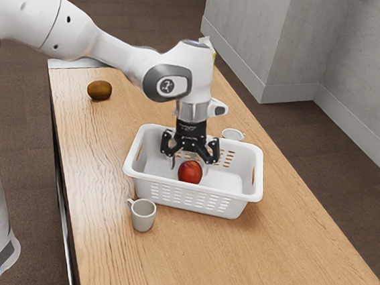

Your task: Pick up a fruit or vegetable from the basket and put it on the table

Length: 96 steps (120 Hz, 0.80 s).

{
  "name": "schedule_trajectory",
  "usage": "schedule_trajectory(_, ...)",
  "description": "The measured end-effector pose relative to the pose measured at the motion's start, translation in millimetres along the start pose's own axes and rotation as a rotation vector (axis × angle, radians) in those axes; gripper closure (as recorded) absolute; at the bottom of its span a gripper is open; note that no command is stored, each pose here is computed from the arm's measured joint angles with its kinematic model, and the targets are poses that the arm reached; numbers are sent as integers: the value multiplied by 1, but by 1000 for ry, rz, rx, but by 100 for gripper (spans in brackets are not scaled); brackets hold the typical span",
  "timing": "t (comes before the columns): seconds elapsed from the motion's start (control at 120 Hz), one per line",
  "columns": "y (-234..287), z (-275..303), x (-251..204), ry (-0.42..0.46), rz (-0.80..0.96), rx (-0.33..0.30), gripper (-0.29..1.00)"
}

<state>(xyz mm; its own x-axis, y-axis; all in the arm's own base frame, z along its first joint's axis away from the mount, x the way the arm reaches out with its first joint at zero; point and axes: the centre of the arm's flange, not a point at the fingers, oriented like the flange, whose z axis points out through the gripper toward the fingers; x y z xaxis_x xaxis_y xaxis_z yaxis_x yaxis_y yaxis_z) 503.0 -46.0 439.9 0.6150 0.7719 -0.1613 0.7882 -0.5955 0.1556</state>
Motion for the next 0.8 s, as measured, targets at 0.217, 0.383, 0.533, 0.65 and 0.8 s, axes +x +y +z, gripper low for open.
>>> schedule_trajectory(0.217,1,11,6,-10,1,-10,0)
schedule_trajectory(0.383,2,15,7,-15,8,-11,0)
schedule_trajectory(0.533,-2,22,7,-32,-15,-13,18)
schedule_trajectory(0.65,-3,25,5,-44,-41,-16,30)
schedule_trajectory(0.8,-2,22,2,-43,-72,-22,36)
